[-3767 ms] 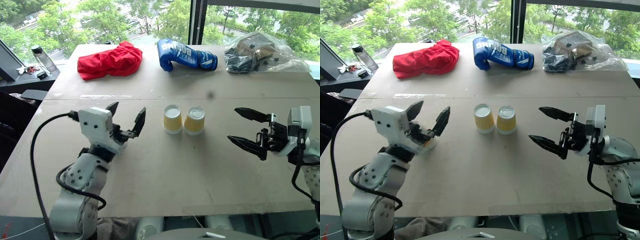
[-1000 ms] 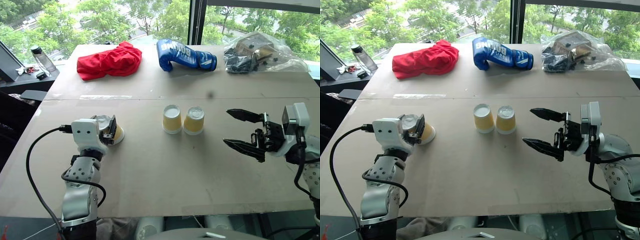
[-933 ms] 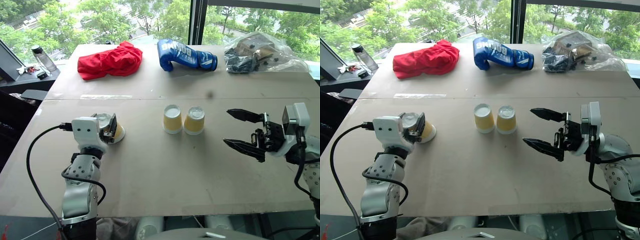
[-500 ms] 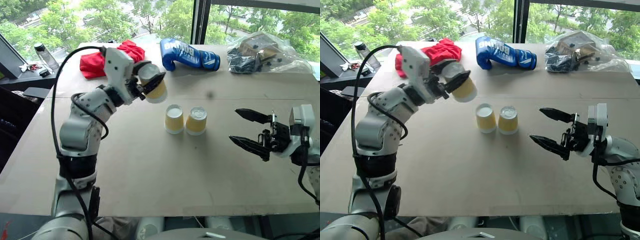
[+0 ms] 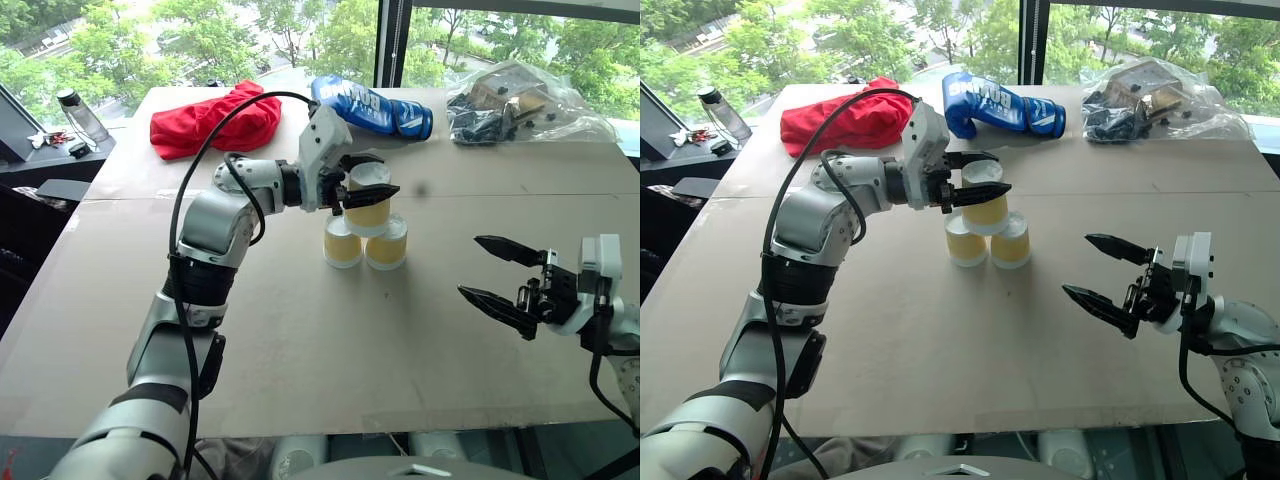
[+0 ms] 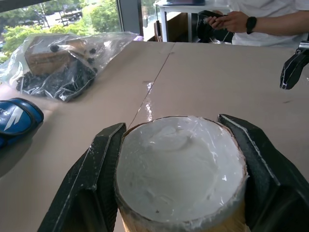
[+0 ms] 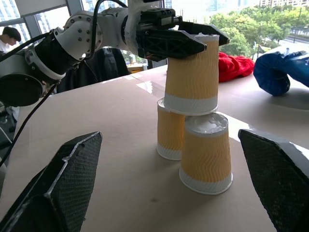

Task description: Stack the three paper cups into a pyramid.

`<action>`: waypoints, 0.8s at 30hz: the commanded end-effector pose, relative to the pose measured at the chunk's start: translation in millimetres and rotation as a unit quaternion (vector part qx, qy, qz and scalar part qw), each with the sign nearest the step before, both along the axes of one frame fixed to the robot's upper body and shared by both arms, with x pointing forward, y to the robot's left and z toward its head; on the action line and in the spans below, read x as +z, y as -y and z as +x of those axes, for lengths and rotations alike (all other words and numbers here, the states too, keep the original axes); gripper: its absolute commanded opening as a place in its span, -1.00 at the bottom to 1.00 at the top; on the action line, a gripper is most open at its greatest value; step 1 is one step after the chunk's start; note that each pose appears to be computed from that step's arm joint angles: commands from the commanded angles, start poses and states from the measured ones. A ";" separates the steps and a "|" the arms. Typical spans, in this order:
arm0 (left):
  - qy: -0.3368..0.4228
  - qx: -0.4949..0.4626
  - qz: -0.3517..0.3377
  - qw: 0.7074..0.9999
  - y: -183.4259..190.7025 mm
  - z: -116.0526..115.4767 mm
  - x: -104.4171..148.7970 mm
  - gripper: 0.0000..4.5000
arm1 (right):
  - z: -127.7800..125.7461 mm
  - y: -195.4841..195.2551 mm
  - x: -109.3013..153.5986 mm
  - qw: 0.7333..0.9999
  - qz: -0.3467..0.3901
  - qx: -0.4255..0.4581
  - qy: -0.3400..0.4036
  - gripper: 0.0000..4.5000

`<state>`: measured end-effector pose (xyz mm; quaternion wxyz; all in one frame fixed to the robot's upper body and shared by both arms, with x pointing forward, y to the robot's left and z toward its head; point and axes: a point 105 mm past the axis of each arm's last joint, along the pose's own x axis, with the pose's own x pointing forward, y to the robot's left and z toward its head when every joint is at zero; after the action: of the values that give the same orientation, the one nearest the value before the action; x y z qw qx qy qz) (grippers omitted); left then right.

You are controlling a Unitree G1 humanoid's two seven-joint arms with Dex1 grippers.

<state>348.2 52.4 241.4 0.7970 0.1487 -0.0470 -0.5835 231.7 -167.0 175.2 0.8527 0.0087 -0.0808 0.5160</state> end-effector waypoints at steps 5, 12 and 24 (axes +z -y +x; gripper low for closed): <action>0.035 -0.012 -0.001 0.999 6.3 -2.2 11.4 0.09 | -5.2 -1.8 12.4 0.999 0.002 -0.006 0.037 1.00; 0.017 -0.007 -0.029 0.999 7.0 -3.1 4.0 0.09 | -4.1 -3.0 13.5 0.999 0.001 -0.002 0.041 1.00; 0.026 0.002 -0.042 0.999 4.3 -5.9 13.1 0.95 | -3.0 1.2 16.9 0.999 0.000 -0.007 0.043 1.00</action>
<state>349.9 48.6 237.3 0.8075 0.1262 -0.0603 -0.5730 231.9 -167.0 180.1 0.8549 0.0017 -0.0962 0.5097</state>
